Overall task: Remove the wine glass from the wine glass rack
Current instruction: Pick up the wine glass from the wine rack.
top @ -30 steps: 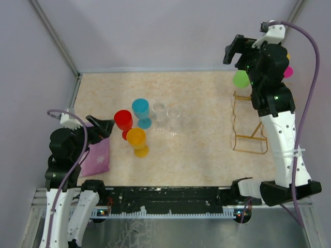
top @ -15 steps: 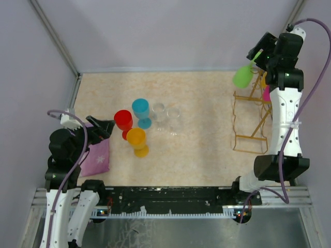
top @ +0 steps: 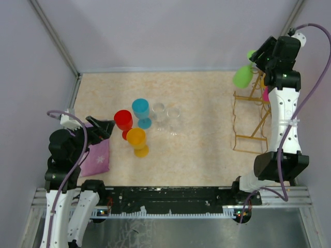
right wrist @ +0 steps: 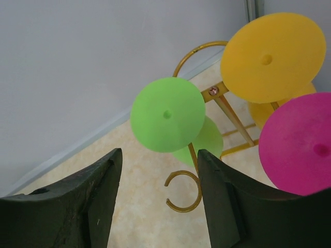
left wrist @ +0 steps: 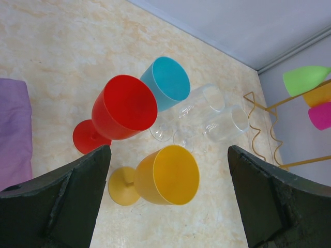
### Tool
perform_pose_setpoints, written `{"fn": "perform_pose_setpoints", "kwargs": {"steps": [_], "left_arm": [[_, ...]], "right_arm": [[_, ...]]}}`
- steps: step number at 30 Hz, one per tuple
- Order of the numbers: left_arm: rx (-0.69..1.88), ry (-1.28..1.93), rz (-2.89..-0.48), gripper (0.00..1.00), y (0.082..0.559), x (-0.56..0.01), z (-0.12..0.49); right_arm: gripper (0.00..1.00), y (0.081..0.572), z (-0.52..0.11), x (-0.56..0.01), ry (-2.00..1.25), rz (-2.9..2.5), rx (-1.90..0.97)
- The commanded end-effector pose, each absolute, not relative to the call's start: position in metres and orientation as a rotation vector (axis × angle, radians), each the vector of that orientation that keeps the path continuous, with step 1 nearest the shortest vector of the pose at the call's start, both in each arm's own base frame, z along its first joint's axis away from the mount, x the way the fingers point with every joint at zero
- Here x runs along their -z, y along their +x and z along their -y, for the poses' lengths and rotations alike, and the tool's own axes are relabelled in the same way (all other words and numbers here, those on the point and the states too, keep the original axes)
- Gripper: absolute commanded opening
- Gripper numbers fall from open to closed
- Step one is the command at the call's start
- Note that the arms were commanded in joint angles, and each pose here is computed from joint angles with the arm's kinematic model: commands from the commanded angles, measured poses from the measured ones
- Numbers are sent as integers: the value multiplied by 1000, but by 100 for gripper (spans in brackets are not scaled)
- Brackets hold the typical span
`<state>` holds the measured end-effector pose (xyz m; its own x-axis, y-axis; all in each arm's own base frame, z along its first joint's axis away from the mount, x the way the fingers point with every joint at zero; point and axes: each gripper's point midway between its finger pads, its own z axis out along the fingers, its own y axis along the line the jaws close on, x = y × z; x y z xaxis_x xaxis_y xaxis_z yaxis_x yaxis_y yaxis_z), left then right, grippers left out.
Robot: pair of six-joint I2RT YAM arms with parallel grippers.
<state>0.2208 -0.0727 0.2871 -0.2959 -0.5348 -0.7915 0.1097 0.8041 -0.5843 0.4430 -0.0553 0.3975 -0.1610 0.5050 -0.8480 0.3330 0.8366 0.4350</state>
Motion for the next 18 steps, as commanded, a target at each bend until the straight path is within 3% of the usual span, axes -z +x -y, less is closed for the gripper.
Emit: {"fn": "perform_pose_setpoints", "kwargs": {"steps": [1,18], "left_arm": [[649,-311,-1752,99,218,-293,72],[656,-310,-1754,99,218,-293,73]], "right_arm": [[59,442,69,-418,682,-1661,-162],[51,452,79,-402,722,-1653,-157]]}}
